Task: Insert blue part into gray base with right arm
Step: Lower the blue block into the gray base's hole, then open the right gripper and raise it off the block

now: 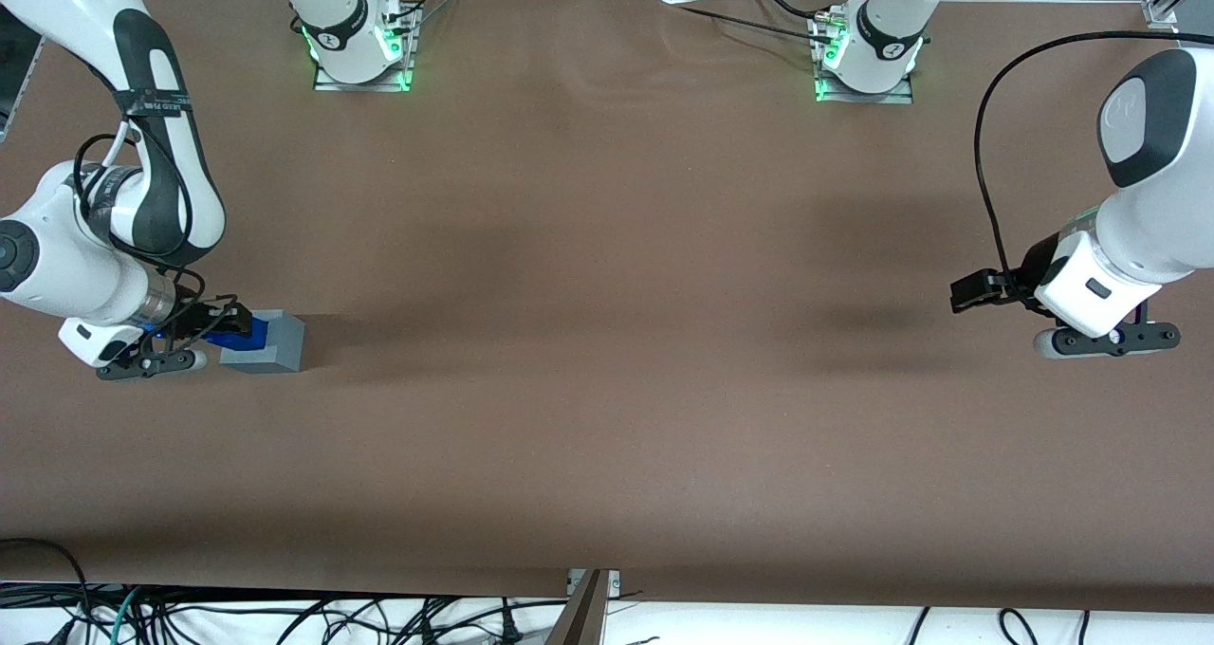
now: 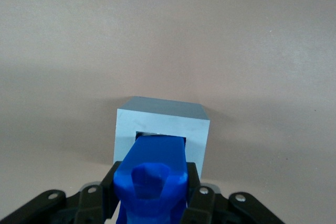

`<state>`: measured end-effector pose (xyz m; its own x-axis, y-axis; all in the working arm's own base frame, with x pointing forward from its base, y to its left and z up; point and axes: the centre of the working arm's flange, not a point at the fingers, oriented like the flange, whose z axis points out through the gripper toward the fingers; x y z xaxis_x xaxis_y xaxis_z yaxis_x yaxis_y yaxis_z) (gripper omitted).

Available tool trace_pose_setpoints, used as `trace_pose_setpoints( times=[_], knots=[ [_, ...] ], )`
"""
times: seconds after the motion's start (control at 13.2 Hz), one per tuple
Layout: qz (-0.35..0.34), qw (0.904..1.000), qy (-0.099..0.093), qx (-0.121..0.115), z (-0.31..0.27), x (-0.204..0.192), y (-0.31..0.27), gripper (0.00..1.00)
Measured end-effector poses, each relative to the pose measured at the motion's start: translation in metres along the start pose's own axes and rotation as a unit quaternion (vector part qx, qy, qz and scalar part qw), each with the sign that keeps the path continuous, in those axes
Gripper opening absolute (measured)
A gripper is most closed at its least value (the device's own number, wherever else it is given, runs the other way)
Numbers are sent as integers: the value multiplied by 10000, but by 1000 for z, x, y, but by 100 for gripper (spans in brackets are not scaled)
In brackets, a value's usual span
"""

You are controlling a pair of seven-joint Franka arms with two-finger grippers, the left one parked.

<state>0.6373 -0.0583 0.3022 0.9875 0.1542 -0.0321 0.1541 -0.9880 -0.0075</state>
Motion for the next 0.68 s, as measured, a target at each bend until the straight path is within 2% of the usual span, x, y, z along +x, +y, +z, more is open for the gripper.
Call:
trace_pose_setpoints(
  times=[0.3, 0.46, 0.68],
  knots=[
    [48, 10000, 4, 3, 0, 0, 0, 51],
    [154, 9998, 10, 120, 8, 1, -1, 51],
    [207, 9996, 33, 168, 13, 3, 0, 51]
  ],
)
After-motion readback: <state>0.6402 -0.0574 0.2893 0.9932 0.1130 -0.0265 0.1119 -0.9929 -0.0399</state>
